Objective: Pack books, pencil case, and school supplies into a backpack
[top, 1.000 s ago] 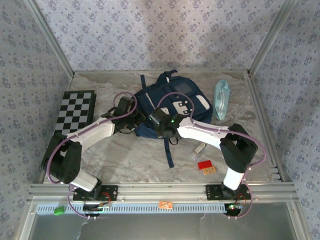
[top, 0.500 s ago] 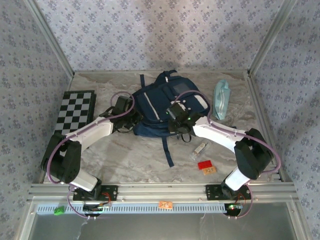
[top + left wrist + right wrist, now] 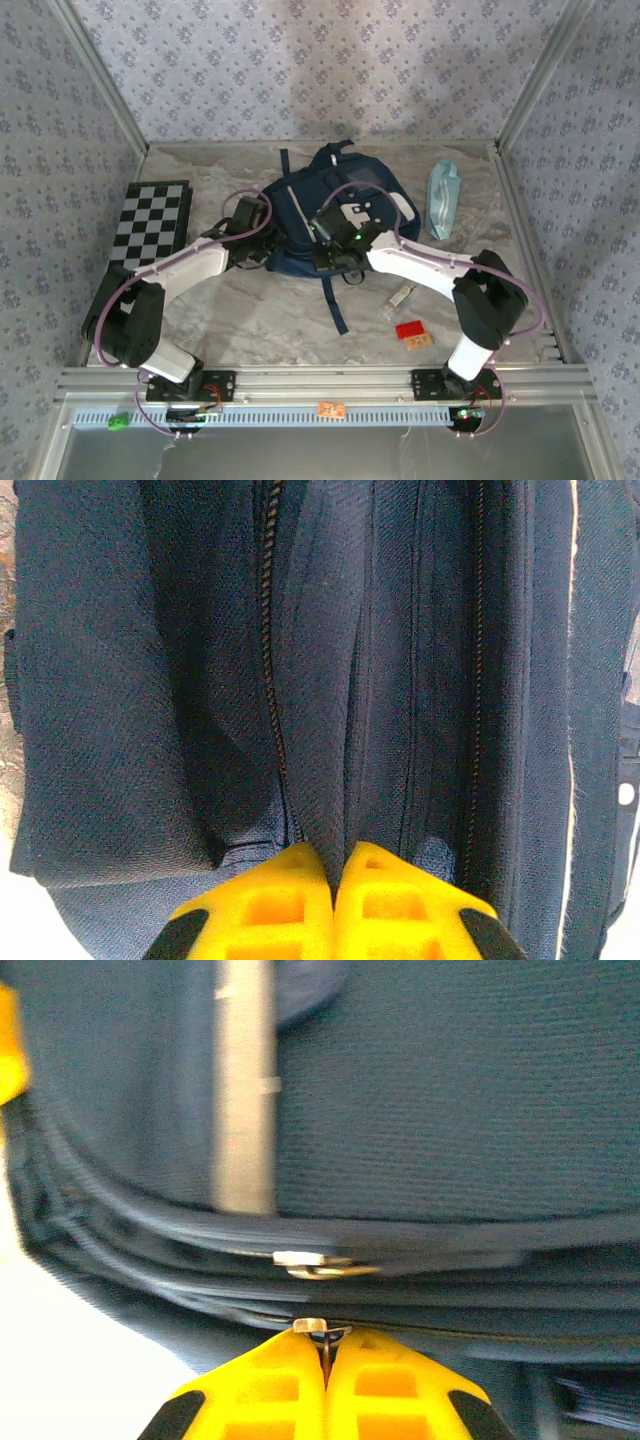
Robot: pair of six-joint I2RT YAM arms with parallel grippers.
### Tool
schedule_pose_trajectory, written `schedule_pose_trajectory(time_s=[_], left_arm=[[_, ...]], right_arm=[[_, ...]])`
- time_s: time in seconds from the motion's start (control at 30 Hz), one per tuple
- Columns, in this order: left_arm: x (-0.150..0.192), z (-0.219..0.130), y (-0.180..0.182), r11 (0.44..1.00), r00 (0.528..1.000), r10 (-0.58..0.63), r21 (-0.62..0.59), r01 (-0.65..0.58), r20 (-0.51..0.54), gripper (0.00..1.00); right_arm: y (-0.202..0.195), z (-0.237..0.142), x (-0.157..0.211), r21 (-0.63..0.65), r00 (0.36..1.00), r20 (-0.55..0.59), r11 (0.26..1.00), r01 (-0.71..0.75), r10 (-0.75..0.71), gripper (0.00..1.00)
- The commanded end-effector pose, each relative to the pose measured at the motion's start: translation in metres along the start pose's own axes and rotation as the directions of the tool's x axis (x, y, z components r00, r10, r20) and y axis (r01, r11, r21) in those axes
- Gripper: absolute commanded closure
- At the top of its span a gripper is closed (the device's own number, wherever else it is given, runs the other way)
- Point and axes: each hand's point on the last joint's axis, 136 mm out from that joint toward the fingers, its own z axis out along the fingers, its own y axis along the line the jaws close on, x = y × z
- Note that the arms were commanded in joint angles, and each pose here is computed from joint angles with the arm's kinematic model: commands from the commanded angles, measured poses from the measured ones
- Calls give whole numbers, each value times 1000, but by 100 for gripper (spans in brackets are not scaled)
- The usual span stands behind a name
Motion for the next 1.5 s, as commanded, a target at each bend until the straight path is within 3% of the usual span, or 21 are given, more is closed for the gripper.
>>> schedule_pose_trajectory(time_s=[0.0, 0.17, 0.33, 0.47, 0.53, 0.57, 0.63, 0.77, 0.9, 0.97, 1.03, 1.07, 1.2, 1.47], left_arm=[[7, -12, -31, 993, 999, -34, 117, 35, -15, 100], [18, -20, -45, 975, 995, -89, 200, 97, -49, 100], [12, -37, -42, 986, 999, -26, 165, 32, -40, 100], [5, -42, -12, 996, 998, 43, 81, -39, -44, 74], [4, -55, -4, 989, 990, 144, 49, -143, -10, 58], [4, -59, -2, 981, 981, 192, 34, -192, 4, 56], [4, -68, 8, 961, 961, 275, -32, -274, 23, 55], [18, -78, 4, 959, 960, 281, 25, -281, -14, 53], [28, -88, -5, 945, 951, 303, 111, -307, 57, 58], [21, -91, 7, 938, 938, 337, 59, -342, 84, 57], [21, -94, 12, 915, 914, 400, 23, -403, 73, 57], [23, -94, 15, 906, 905, 422, 6, -423, 55, 58], [44, -94, 11, 843, 843, 536, 12, -537, 39, 61], [100, -77, -17, 640, 640, 768, -14, -768, 8, 58]], right_arm=[[61, -3, -17, -195, 1000, 18, 981, 19, -16, 100], [95, -2, -31, -284, 999, 18, 958, 41, -37, 100], [84, -17, -33, -310, 999, 47, 951, 10, 5, 100], [65, -40, -33, -307, 996, 86, 952, -12, 40, 100], [48, -42, -29, -262, 996, 69, 964, -34, 53, 100], [38, -43, -27, -238, 996, 59, 970, -46, 62, 100], [22, -48, -35, -251, 989, 74, 962, -104, 126, 100], [18, -49, -22, -235, 989, 57, 965, -116, 133, 100], [28, -31, -14, -288, 984, 12, 943, -168, 179, 86], [32, -31, -10, -298, 985, -6, 940, -168, 174, 78], [31, -41, -9, -294, 986, 11, 943, -157, 168, 62], [29, -48, -7, -292, 985, 14, 943, -159, 170, 59], [-4, -63, 2, -238, 962, 29, 937, -257, 271, 54], [-57, -68, 6, -216, 878, 24, 860, -463, 479, 48]])
